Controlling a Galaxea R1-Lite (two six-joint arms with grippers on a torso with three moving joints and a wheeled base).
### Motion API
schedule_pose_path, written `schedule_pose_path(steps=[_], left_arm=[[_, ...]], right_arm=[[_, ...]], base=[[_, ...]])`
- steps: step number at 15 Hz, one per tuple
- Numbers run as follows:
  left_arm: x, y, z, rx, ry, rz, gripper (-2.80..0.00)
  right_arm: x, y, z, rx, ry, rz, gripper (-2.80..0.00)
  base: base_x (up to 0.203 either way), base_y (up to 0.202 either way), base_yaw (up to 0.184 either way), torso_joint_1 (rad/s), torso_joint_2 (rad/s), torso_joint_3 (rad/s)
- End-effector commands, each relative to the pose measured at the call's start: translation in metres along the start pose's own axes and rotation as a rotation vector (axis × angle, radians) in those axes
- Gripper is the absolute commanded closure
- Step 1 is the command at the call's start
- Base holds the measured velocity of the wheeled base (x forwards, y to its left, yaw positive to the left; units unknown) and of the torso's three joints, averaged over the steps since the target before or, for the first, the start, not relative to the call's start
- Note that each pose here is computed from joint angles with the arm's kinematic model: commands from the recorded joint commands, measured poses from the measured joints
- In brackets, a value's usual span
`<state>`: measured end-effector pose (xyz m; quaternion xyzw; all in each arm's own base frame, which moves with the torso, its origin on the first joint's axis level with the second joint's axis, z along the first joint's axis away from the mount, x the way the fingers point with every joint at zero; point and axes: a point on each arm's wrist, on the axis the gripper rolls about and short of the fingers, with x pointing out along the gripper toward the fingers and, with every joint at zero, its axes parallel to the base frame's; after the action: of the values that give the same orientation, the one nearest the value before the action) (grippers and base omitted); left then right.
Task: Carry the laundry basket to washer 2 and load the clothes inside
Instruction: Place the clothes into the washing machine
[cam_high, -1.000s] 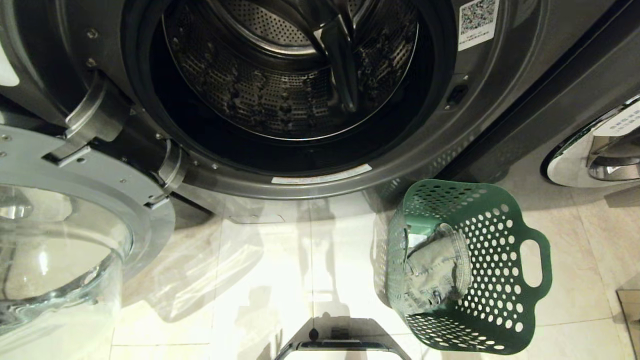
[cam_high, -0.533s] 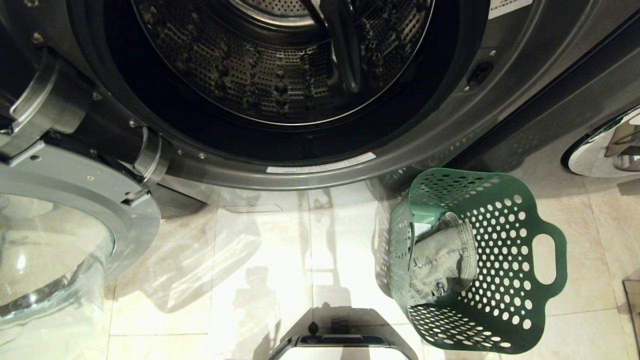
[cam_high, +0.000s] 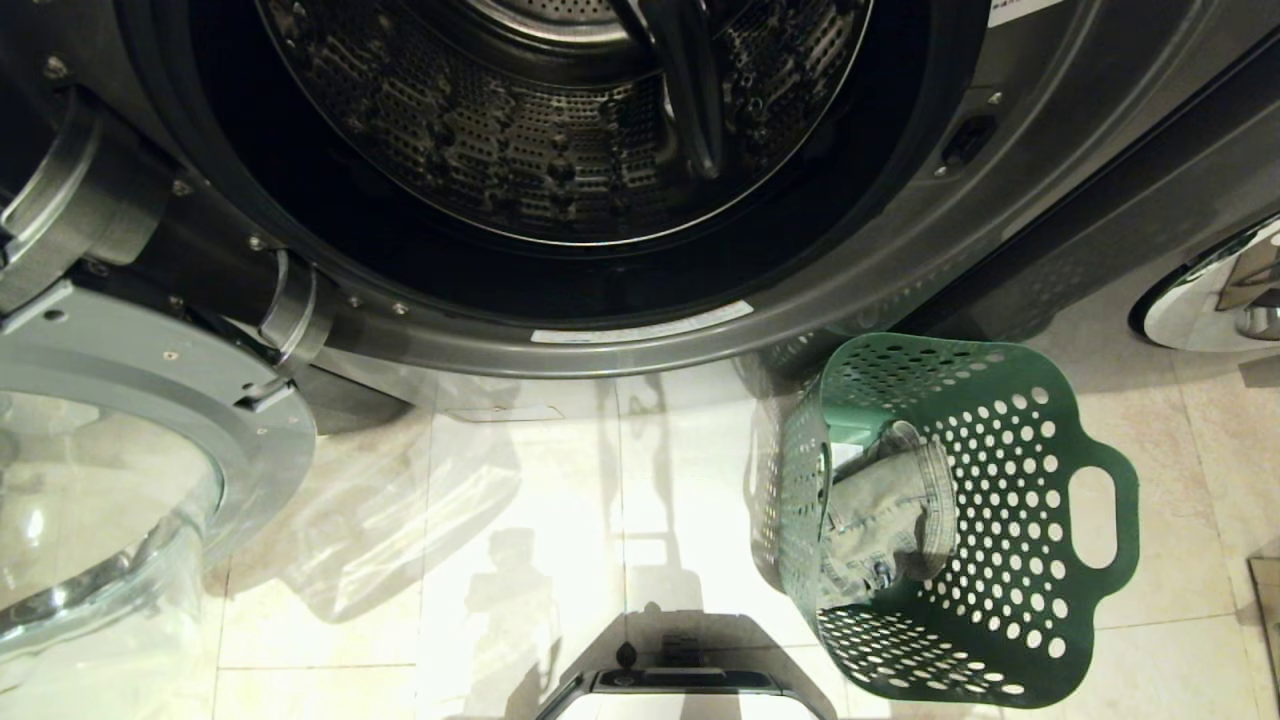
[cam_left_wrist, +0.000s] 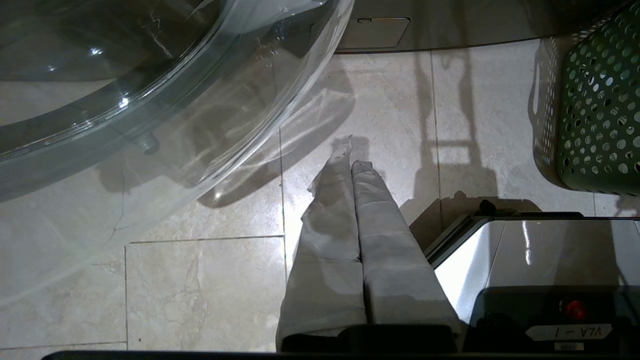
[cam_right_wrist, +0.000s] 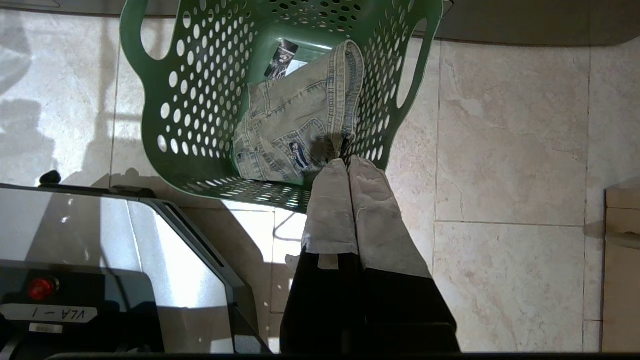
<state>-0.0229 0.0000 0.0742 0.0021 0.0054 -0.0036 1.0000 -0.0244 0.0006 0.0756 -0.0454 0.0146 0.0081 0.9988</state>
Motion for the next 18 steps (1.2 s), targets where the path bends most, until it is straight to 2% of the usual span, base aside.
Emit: schedule_pose_path(steps=[1,10,12,15,16,18], left_arm=[[0.0,0.0,0.0,0.0,0.0,0.0,0.0],[0.0,0.0,0.0,0.0,0.0,0.0,0.0],[0.0,0.0,0.0,0.0,0.001,0.0,0.0],[0.0,0.0,0.0,0.0,0.001,0.0,0.0],[0.0,0.0,0.0,0.0,0.0,0.001,0.0],[0.0,0.0,0.0,0.0,0.001,0.001,0.0]], right_arm=[[0.0,0.0,0.0,-0.001,0.001,0.001,0.0],[-0.001,-0.001,0.003,0.009,-0.014,-0.015,0.0],[-0.013,-0.004,0.03,-0.003,-0.079,-0.06,0.0],[-0.037,-0.009,0.088,0.0,-0.072,-0.09,0.0],[-0.032,-0.011,0.11,0.002,-0.023,-0.084,0.0],[0.004,-0.016,0.158,0.025,0.125,-0.067,0.0]], base=[[0.0,0.0,0.0,0.0,0.0,0.0],[0.0,0.0,0.0,0.0,0.0,0.0],[0.0,0.0,0.0,0.0,0.0,0.0],[0.0,0.0,0.0,0.0,0.0,0.0],[0.0,0.0,0.0,0.0,0.0,0.0],[0.0,0.0,0.0,0.0,0.0,0.0]])
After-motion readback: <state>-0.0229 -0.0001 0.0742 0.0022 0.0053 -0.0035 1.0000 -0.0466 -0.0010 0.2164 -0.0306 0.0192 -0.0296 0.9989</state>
